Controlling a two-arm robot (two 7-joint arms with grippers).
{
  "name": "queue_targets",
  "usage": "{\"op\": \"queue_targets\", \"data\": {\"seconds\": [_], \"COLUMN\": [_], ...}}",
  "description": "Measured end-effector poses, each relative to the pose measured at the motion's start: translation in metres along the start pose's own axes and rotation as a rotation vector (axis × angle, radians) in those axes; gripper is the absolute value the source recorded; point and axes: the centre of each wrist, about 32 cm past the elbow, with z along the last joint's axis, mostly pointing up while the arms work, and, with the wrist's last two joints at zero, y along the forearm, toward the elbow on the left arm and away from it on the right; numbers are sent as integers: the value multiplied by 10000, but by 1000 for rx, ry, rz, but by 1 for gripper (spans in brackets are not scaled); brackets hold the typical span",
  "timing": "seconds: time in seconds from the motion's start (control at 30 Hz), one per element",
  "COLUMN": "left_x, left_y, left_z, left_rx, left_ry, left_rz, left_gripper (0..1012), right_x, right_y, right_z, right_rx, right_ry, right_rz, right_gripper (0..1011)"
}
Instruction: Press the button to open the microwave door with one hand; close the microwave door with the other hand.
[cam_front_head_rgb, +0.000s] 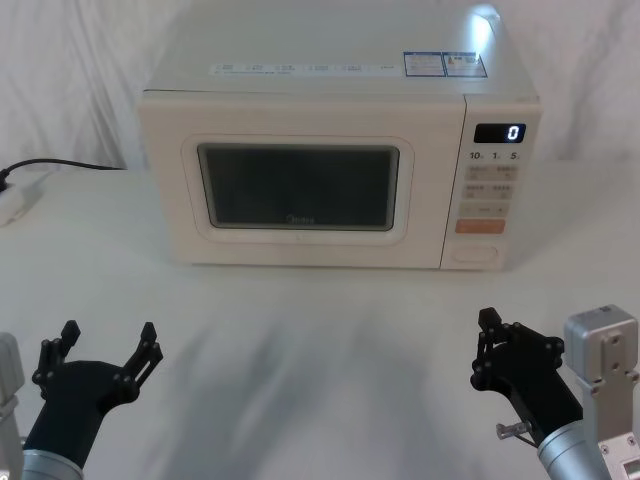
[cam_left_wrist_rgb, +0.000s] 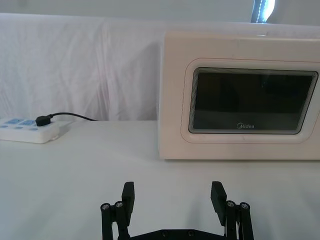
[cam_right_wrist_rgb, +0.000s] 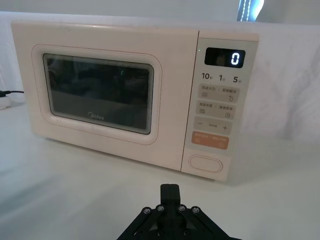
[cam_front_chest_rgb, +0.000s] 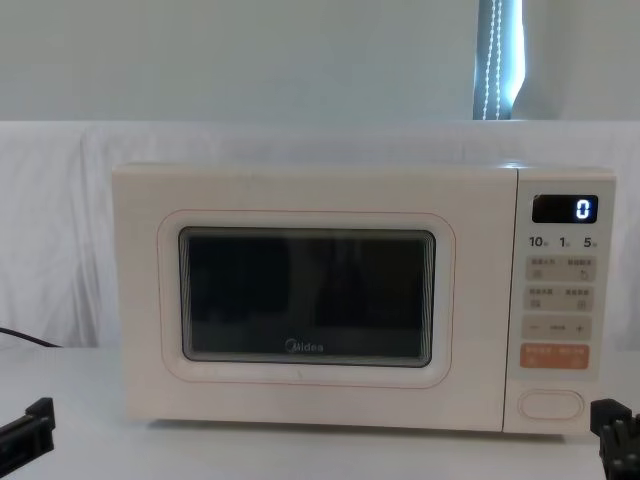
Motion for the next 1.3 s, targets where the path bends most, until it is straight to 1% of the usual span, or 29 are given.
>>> {"op": "queue_targets", "data": {"seconds": [0.27, 0.6, 0.9, 1.07, 1.13, 1.3], "left_x": [0, 0, 0, 0, 0, 0], "left_y": [0, 0, 0, 0, 0, 0], "left_z": [0, 0, 0, 0, 0, 0], "left_rx": [0, 0, 0, 0, 0, 0], "left_ry": [0, 0, 0, 0, 0, 0], "left_rz": [0, 0, 0, 0, 0, 0], "left_gripper": [1001, 1001, 1001, 1001, 1001, 1001], "right_x": [3, 52, 122, 177, 190, 245], "right_y": [2, 88, 247, 355, 385, 521], "right_z": [2, 7, -43, -69, -74, -69], "right_rx": [1, 4, -10, -22, -25, -38], "right_ry": [0, 7, 3, -5, -8, -25], "right_rz": [-1, -3, 0, -1, -1, -1], "right_gripper": [0, 0, 0, 0, 0, 0]}}
